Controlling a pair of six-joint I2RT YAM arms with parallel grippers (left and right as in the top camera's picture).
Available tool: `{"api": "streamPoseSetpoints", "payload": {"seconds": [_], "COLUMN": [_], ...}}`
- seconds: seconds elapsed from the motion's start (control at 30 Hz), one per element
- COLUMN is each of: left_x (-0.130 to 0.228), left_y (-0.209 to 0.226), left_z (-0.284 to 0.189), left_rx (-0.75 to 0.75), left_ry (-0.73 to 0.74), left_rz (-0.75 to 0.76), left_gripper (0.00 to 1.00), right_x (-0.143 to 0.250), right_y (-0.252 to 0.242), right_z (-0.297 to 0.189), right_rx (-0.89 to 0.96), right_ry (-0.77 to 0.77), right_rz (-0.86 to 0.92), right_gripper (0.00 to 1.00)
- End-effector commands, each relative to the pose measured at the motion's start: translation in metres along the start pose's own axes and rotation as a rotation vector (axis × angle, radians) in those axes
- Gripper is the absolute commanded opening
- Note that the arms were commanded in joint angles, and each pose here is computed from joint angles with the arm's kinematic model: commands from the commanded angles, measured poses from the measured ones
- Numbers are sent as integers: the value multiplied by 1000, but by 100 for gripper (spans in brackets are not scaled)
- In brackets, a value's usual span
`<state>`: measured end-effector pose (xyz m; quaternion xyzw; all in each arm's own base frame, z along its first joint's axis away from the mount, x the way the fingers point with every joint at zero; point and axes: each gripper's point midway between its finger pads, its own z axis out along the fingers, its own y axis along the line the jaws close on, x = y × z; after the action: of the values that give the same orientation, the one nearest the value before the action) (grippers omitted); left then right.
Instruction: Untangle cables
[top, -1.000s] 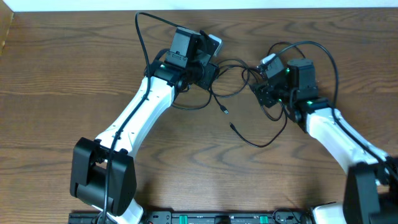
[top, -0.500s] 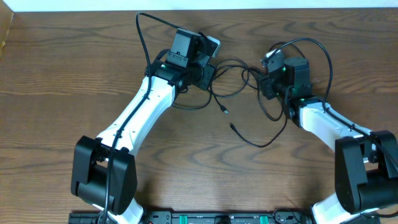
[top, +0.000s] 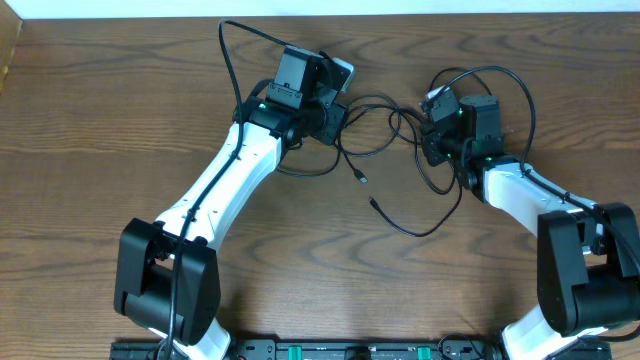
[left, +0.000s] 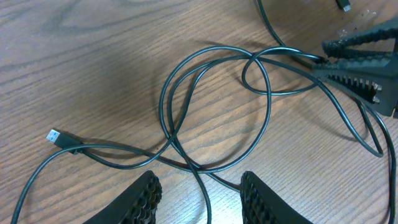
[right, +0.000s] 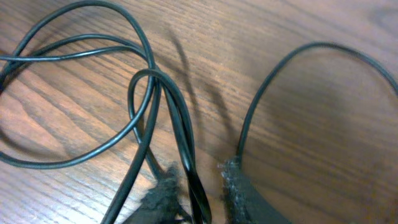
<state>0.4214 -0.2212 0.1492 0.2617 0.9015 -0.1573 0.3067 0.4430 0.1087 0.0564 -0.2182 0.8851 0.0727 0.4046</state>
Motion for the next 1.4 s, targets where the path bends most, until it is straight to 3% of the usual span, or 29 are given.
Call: {"api": "streamPoseSetpoints", "payload": {"seconds": [0.0, 0.2, 0.3, 0.37, 0.47, 0.67, 0.93, 1.2, 1.37], "left_x": [0, 0, 0, 0, 0, 0, 0, 0, 0], "left_y": [4, 4, 4, 4, 4, 4, 4, 4, 4], "left_z": [3, 3, 3, 3, 3, 3, 3, 3, 3], "left_rx": [-15, -14, -15, -14, -14, -15, -15, -14, -14], "left_ry": [6, 6, 7, 6, 6, 7, 7, 6, 6], "left_rz": [-9, -8, -9, -8, -8, -9, -9, -9, -9], "left_gripper": [42, 42, 42, 42, 42, 42, 42, 45, 45], "right_x": [0, -9, -13, -11, -7, -23, -37, -106, -129], "right_y": [6, 28, 31, 31, 32, 55, 62, 90, 103], "right_z": [2, -1, -1, -1, -1, -10, -19, -97, -151], "right_rx": [-37, -168, -181, -183, -186, -330, -378, -609, -719], "right_ry": [-5, -52, -69, -62, -48, -122, -170, -427, -536], "right_rz": [5, -15, -21, -33, -39, -49, -18, -66, -139], "right_gripper": [7, 1, 2, 9, 1, 1, 1, 1, 1]}}
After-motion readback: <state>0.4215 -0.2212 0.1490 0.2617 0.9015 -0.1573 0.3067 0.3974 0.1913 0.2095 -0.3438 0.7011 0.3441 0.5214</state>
